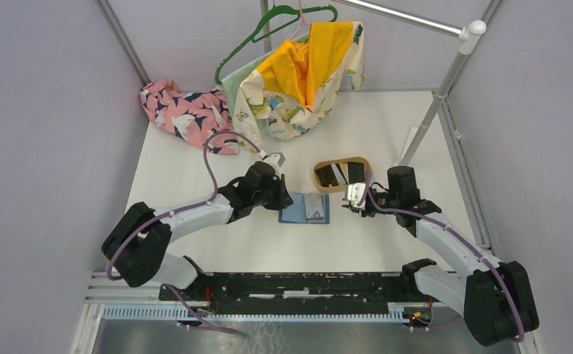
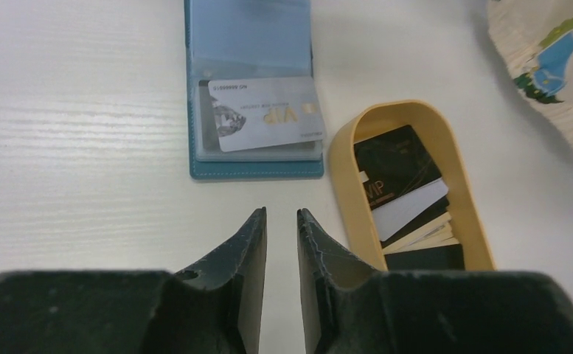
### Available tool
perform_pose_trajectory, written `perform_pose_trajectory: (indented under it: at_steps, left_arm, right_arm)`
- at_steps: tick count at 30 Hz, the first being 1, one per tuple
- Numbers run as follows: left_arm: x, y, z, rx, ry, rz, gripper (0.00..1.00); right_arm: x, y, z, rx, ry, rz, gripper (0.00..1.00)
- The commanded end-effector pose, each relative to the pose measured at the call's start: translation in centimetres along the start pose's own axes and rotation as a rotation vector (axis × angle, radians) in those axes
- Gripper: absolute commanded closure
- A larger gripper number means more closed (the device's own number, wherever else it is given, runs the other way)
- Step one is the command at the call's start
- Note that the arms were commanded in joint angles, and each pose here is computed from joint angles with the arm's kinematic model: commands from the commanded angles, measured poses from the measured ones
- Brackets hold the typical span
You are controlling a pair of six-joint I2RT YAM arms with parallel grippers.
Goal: Put the credit cards into the card holder
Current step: Insert the credit card into the card holder.
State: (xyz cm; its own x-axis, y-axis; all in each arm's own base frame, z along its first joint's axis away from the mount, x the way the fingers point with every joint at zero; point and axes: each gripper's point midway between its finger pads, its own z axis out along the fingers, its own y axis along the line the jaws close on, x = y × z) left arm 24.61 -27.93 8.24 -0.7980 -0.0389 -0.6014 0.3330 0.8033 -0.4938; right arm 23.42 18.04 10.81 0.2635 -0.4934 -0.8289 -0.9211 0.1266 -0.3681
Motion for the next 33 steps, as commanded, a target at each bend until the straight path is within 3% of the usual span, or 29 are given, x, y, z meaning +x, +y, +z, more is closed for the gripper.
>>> perform_pose_trajectory:
  at_steps: [1, 6, 15, 21, 33]
  left_arm:
    - [-2.0, 2.0, 1.5, -0.108, -0.064, 0.094, 0.98]
    - [-1.2, 2.3, 3.8, -0.098, -0.043, 0.104, 0.98]
    - [-0.8, 0.4, 6.6, -0.035, -0.017, 0.125, 0.98]
    - [0.5, 0.9, 8.0, -0.077, 0.041, 0.133, 0.98]
    - [1.7, -1.5, 8.8, -0.025, 0.080, 0.171, 0.98]
  right_arm:
    - [1.3, -0.1, 0.8, -0.007, 0.031, -0.057, 0.74]
    - [2.1, 0.0, 2.2, -0.026, 0.071, -0.046, 0.81]
    - [4.7, -1.5, 4.4, 0.034, 0.236, -0.011, 0.81]
    - [6.4, -0.8, 5.4, 0.018, 0.318, -0.003, 0.81]
    - [6.2, -0.4, 7.7, 0.001, 0.314, 0.070, 0.80]
